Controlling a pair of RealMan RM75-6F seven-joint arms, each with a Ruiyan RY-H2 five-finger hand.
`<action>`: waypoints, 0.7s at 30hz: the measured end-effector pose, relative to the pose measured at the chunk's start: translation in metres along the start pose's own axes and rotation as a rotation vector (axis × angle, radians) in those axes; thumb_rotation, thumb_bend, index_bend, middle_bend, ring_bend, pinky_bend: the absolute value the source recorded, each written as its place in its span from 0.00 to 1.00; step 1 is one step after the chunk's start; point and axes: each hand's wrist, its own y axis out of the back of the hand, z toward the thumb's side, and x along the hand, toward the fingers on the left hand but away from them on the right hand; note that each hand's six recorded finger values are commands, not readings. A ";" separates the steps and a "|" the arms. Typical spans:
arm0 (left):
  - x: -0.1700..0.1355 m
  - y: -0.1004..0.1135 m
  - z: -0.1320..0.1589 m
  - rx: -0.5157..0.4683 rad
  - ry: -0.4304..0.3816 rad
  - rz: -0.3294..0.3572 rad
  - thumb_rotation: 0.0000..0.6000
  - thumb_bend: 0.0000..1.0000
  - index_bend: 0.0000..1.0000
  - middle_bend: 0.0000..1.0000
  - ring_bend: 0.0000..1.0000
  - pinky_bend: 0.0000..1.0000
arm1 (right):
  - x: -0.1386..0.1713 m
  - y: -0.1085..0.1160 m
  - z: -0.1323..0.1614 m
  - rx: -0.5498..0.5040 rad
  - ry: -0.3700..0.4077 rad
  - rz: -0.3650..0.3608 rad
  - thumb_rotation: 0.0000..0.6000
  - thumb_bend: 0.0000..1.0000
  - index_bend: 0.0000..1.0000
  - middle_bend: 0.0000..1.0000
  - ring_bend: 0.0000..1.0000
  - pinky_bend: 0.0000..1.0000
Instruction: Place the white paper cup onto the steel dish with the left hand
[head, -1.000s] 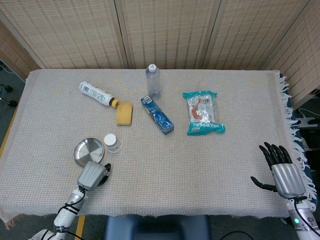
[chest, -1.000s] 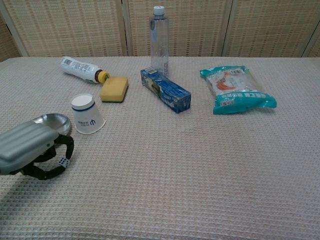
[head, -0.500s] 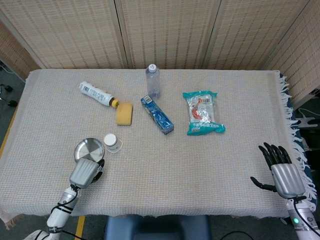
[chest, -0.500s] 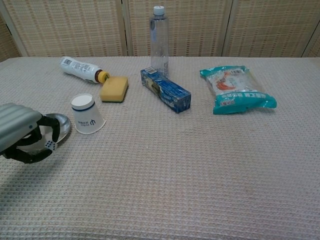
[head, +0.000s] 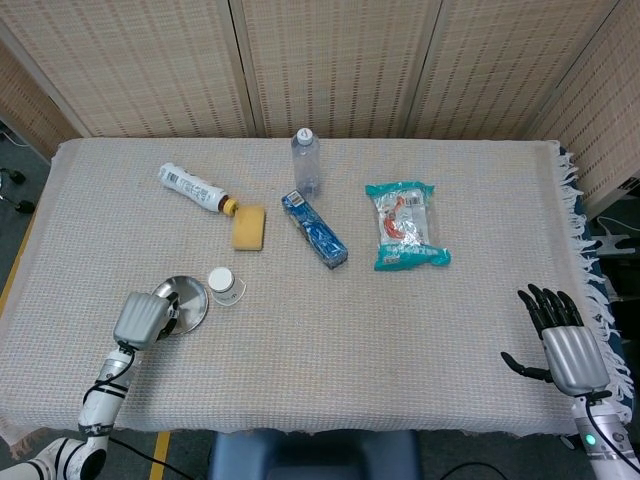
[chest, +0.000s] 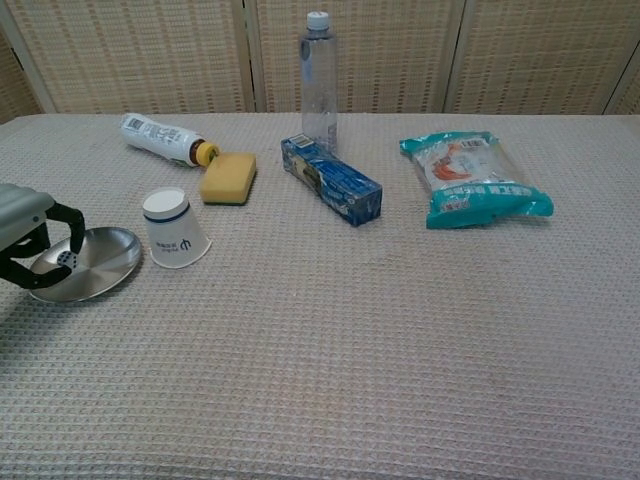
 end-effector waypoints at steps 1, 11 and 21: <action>0.002 0.000 0.000 0.001 0.002 0.004 1.00 0.33 0.56 1.00 1.00 1.00 | 0.000 0.000 0.000 0.000 0.000 0.000 0.59 0.15 0.00 0.00 0.00 0.00; 0.019 -0.012 -0.004 0.005 0.016 -0.043 1.00 0.33 0.25 1.00 1.00 1.00 | 0.000 0.002 -0.002 -0.005 -0.004 -0.010 0.59 0.15 0.00 0.00 0.00 0.00; 0.014 -0.002 -0.001 0.005 0.003 -0.021 1.00 0.34 0.09 1.00 1.00 1.00 | 0.001 0.003 -0.001 -0.008 -0.002 -0.011 0.59 0.15 0.00 0.00 0.00 0.00</action>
